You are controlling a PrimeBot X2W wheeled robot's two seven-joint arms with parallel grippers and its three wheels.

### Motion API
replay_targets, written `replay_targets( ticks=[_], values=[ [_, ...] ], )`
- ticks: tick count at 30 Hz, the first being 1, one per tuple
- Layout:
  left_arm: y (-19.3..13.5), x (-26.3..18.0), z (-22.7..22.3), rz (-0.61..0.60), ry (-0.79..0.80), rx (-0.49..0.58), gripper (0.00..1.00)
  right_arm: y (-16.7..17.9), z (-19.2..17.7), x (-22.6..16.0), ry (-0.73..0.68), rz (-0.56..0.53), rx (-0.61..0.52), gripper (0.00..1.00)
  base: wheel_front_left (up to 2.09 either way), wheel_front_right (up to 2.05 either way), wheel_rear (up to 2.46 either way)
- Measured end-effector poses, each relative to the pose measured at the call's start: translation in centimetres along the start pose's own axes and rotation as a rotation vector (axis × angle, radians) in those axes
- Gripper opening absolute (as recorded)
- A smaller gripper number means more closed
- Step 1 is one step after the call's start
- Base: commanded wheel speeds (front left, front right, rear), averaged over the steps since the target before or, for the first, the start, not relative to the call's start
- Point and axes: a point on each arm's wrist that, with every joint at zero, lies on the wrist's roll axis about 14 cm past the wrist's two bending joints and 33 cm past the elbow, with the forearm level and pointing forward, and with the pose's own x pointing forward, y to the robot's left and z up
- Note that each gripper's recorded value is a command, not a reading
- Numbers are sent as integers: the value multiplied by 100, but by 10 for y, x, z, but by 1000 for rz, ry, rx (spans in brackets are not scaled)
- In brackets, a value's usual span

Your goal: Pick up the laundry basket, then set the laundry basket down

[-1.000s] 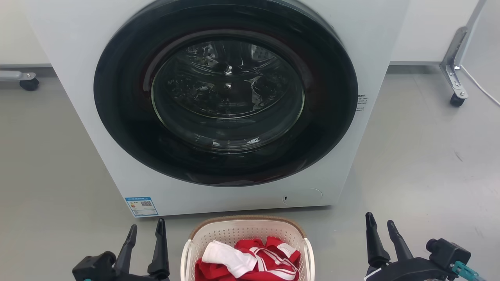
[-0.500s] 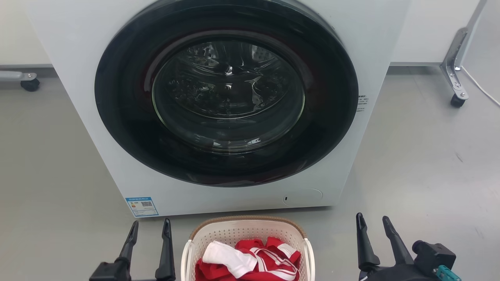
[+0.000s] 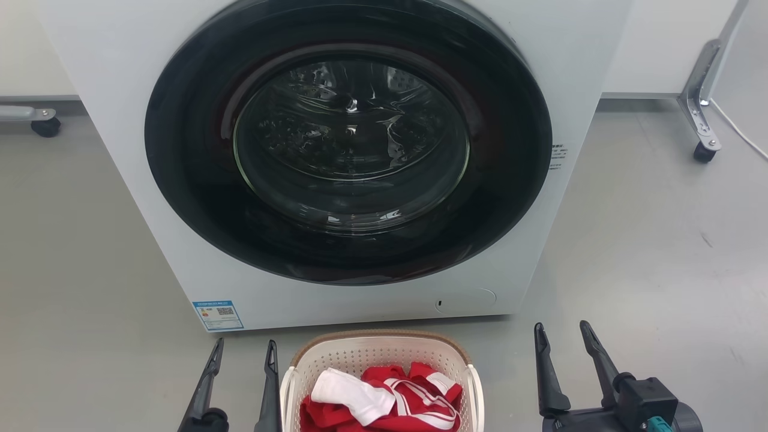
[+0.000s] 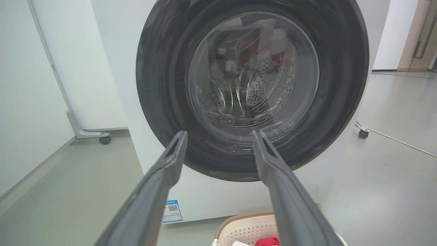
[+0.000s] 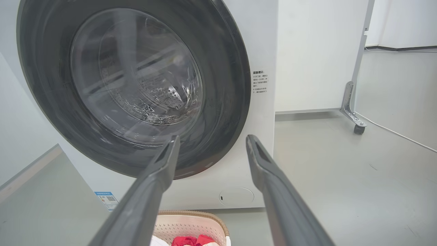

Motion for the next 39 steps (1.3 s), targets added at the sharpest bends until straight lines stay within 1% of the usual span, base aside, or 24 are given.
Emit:
replay_targets(
  ticks=[3,39],
  values=[
    [-1,0,1,-3,-7,29,100,2,1,0,-10,8,-26,100,0,0,0],
    [2,2,-6,11,15,11,100,-1,-1,1,-8,-1,-39,100,0,0,0]
  ],
)
